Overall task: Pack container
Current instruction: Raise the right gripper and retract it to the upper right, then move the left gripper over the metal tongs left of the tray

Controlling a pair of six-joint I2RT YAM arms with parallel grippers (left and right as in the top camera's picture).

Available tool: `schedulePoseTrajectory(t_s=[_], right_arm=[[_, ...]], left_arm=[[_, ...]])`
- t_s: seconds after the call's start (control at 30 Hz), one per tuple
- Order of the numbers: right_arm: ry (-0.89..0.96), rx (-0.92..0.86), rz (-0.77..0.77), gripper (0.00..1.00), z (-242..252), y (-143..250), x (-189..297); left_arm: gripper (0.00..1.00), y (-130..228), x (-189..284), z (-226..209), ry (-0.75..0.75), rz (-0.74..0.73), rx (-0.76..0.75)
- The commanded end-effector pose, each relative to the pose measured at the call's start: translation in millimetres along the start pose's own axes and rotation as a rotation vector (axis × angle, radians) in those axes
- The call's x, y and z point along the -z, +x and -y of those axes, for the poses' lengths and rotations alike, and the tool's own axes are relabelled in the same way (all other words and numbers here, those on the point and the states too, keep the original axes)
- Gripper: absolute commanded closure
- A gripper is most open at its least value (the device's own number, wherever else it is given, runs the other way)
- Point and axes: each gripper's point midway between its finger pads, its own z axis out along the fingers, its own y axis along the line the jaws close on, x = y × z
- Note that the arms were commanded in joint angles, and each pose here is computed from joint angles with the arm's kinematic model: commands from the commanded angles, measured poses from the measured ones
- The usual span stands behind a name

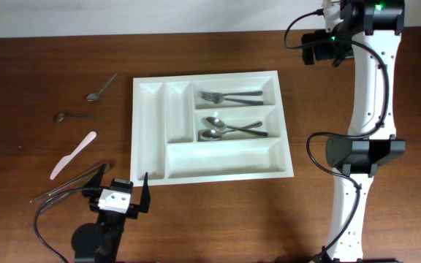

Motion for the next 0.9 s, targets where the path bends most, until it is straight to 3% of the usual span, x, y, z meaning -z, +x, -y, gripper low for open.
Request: schedulePoseTrajectory(t_s=[0.0,0.37,0.5,0.7,0.87], right_arm=[[-0.009,0.001,0.036,0.01,-4.0,-3.5,17.8],[-0.009,0.001,0.036,0.01,-3.9,-3.6,17.8],[-0.009,0.001,0.036,0.01,-4.0,-3.5,17.8],[-0.009,0.001,0.036,0.01,-4.0,-3.5,17.8],[-0.009,0.0,0.036,0.01,-3.9,-3.5,17.8]], left_arm=[[0.01,1.7,-0.4,1.3,0.005,0.002,-0.002],[0.01,-0.3,-0.4,0.7,0.002,0.01,-0.003],[0.01,-19.0,0.5,-3.9,-0.017,0.086,0.024],[0.01,-80.4,26.1,-57.7,-0.278,0.264,0.165],[0.01,-113.7,51.7,-95.1,-0.464,0.228,0.19]])
